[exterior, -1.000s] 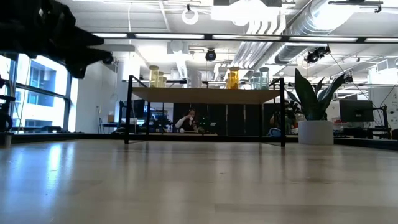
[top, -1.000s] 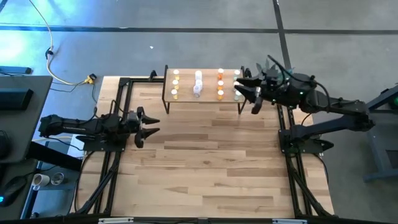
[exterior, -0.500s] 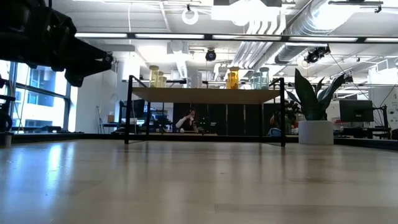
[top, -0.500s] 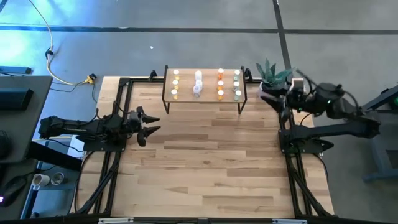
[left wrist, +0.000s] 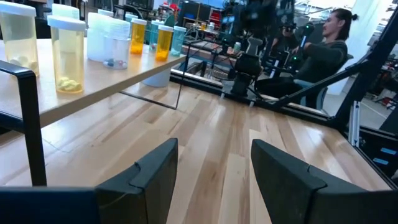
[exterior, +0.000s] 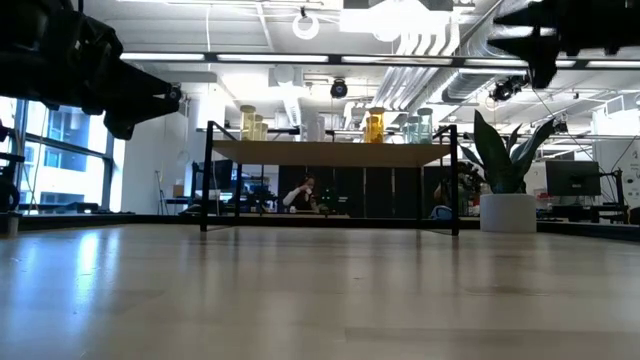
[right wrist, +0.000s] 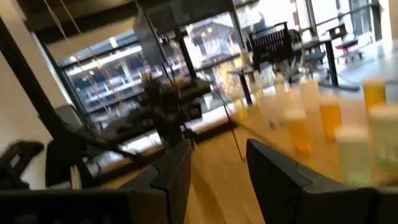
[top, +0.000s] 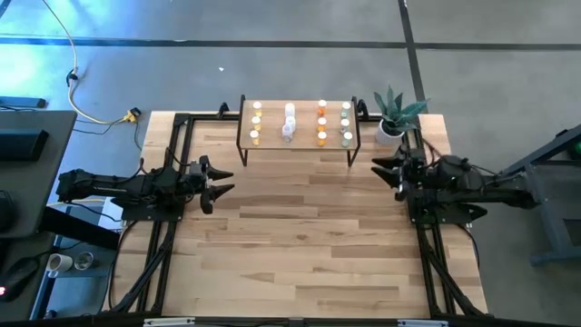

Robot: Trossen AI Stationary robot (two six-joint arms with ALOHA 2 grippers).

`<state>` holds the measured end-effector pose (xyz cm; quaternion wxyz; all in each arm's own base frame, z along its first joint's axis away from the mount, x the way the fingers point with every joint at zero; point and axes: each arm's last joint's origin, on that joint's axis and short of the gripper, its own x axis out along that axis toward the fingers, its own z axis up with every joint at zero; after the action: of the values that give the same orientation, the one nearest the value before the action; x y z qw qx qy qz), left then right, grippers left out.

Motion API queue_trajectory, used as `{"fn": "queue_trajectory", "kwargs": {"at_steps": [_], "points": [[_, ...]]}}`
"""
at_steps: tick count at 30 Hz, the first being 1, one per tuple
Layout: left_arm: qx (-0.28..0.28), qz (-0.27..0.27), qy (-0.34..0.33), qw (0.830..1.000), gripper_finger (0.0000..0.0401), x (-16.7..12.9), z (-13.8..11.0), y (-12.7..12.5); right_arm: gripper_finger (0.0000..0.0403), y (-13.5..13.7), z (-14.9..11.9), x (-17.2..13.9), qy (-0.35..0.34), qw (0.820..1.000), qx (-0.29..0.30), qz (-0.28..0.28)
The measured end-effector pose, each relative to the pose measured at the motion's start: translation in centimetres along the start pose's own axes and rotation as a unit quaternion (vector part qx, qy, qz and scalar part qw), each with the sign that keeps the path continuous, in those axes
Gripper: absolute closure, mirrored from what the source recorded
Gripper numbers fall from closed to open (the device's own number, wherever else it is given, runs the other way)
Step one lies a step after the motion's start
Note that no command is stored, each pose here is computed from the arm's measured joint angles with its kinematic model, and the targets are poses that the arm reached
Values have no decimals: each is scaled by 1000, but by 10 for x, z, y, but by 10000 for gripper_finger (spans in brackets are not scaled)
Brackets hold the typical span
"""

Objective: Pick and place medicine bottles onto shelf by color
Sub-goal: Return to Home Position

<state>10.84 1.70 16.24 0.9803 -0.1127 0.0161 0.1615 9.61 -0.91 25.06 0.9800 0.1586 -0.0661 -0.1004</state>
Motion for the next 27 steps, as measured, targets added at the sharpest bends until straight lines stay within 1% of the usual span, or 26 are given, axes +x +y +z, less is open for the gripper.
{"fn": "queue_trajectory", "kwargs": {"at_steps": [4, 11, 14, 20, 25, 27], "points": [[0, 0, 0, 1000, 206, 0, 0, 0, 256, -9, -28, -1, 17, 1000, 13, -5], [0, 0, 0, 1000, 206, 0, 0, 0, 256, -19, -58, -7, 26, 999, 23, 10], [0, 0, 0, 1000, 206, 0, 0, 0, 256, -21, -64, -9, 21, 999, 33, 14], [0, 0, 0, 1000, 206, 0, 0, 0, 256, -24, -75, -8, 48, 998, 34, 12], [0, -1, 0, 1000, 206, 0, 0, 0, 256, -24, -76, -8, 50, 998, 41, 11], [0, 0, 0, 1000, 206, 0, 0, 0, 256, -24, -76, -8, 50, 998, 32, 12]]}}
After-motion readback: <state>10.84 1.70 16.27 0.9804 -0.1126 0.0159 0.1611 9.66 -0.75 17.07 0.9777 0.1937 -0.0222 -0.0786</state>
